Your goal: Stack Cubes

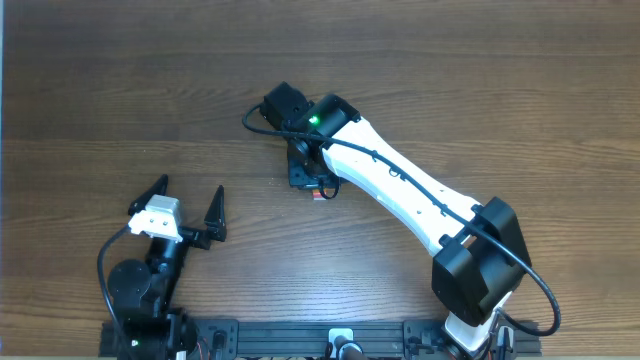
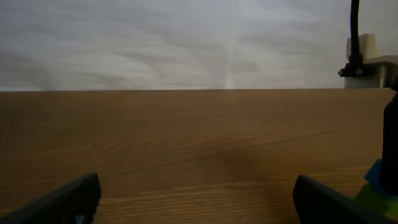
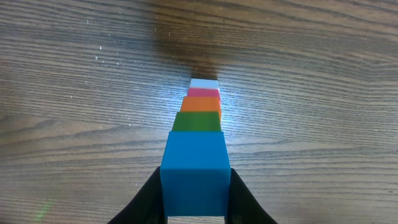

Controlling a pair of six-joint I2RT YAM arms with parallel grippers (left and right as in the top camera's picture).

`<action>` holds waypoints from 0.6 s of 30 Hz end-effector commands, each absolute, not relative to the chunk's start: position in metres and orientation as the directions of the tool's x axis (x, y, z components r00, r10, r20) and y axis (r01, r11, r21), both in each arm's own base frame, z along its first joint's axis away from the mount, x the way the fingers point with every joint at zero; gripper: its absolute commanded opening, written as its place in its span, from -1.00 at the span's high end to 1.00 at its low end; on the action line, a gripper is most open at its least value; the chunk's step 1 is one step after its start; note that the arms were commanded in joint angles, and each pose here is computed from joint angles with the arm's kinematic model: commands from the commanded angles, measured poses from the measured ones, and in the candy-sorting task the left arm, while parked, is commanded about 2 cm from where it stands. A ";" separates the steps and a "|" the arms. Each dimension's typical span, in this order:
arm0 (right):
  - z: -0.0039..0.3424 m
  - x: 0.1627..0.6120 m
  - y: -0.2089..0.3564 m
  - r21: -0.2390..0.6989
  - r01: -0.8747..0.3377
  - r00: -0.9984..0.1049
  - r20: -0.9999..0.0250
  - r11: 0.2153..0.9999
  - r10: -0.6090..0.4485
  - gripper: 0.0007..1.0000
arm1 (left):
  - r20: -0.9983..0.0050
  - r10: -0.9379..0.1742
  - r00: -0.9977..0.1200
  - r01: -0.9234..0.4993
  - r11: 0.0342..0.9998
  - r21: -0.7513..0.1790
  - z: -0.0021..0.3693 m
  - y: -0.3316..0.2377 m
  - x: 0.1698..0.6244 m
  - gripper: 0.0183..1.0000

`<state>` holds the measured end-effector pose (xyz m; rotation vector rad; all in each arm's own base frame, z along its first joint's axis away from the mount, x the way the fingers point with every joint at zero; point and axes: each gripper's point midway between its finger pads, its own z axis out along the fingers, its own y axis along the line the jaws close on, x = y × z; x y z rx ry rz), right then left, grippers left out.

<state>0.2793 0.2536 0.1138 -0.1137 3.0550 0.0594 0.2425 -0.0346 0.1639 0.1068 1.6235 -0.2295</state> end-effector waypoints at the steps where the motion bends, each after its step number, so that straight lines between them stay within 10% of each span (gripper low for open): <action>1: 0.105 0.280 0.250 0.015 -0.067 -0.995 -0.074 0.998 -0.066 0.64 | -0.996 -0.056 -0.064 0.217 0.974 -0.069 0.163 -0.036 0.242 -1.00; 18: 0.101 0.280 0.250 0.009 -0.067 -0.996 -0.066 0.998 -0.066 0.60 | -0.996 -0.056 -0.064 0.217 0.974 -0.069 0.163 -0.036 0.242 -1.00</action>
